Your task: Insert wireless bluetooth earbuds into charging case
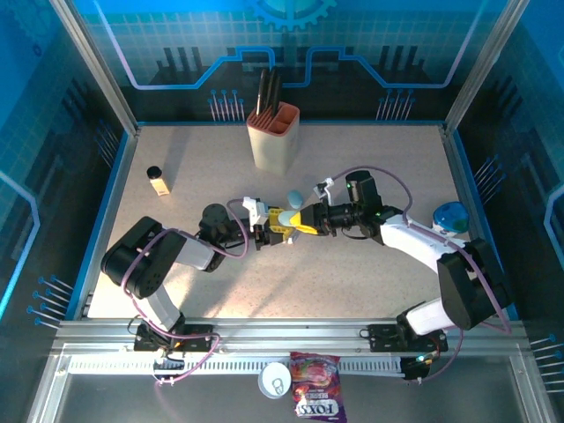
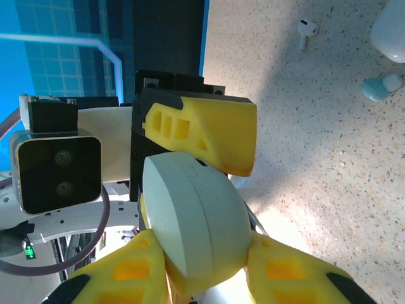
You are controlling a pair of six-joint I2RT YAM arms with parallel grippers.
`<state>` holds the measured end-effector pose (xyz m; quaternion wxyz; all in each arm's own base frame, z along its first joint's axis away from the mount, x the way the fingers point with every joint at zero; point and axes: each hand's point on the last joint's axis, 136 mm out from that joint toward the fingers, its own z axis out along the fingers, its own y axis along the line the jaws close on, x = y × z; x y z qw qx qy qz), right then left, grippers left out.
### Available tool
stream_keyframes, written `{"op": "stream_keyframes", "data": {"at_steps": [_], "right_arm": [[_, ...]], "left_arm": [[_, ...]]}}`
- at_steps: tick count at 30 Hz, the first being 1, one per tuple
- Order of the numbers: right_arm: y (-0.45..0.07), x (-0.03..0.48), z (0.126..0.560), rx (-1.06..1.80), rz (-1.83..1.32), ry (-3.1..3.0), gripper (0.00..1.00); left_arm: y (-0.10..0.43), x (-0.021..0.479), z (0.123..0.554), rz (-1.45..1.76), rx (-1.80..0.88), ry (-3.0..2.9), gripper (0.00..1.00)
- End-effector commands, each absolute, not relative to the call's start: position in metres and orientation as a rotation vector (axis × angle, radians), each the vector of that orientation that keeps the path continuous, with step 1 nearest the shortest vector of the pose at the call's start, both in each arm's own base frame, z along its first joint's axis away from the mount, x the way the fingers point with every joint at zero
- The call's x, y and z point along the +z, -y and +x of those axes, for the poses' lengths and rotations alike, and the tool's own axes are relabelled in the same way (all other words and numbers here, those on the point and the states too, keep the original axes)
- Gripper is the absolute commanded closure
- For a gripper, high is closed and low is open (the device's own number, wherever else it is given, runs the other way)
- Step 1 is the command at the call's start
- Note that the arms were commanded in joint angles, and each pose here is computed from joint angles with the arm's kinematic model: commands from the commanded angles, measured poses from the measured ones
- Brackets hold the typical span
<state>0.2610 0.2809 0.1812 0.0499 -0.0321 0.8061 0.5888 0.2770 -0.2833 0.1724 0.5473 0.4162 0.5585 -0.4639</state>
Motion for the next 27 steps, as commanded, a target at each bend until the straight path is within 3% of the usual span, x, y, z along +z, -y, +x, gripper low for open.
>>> {"op": "stream_keyframes", "data": {"at_steps": [1, 5, 11, 17, 27], "right_arm": [[-0.264, 0.171, 0.276, 1.702, -0.041, -2.432, 0.8], [-0.24, 0.159, 0.284, 1.568, 0.033, -2.46, 0.82], [-0.193, 0.123, 0.3, 1.282, 0.191, -2.546, 0.81], [-0.148, 0.086, 0.305, 1.004, 0.362, -2.615, 0.82], [-0.088, 0.035, 0.291, 0.774, 0.601, -2.656, 0.81]], "left_arm": [[0.29, 0.182, 0.273, 1.009, -1.144, -1.28, 0.49], [0.285, 0.179, 0.276, 1.024, -1.071, -1.254, 0.23], [0.271, 0.173, 0.287, 0.958, -0.973, -1.296, 0.05], [0.256, 0.163, 0.302, 0.833, -0.897, -1.423, 0.01], [0.24, 0.158, 0.311, 0.721, -0.817, -1.523, 0.01]]}}
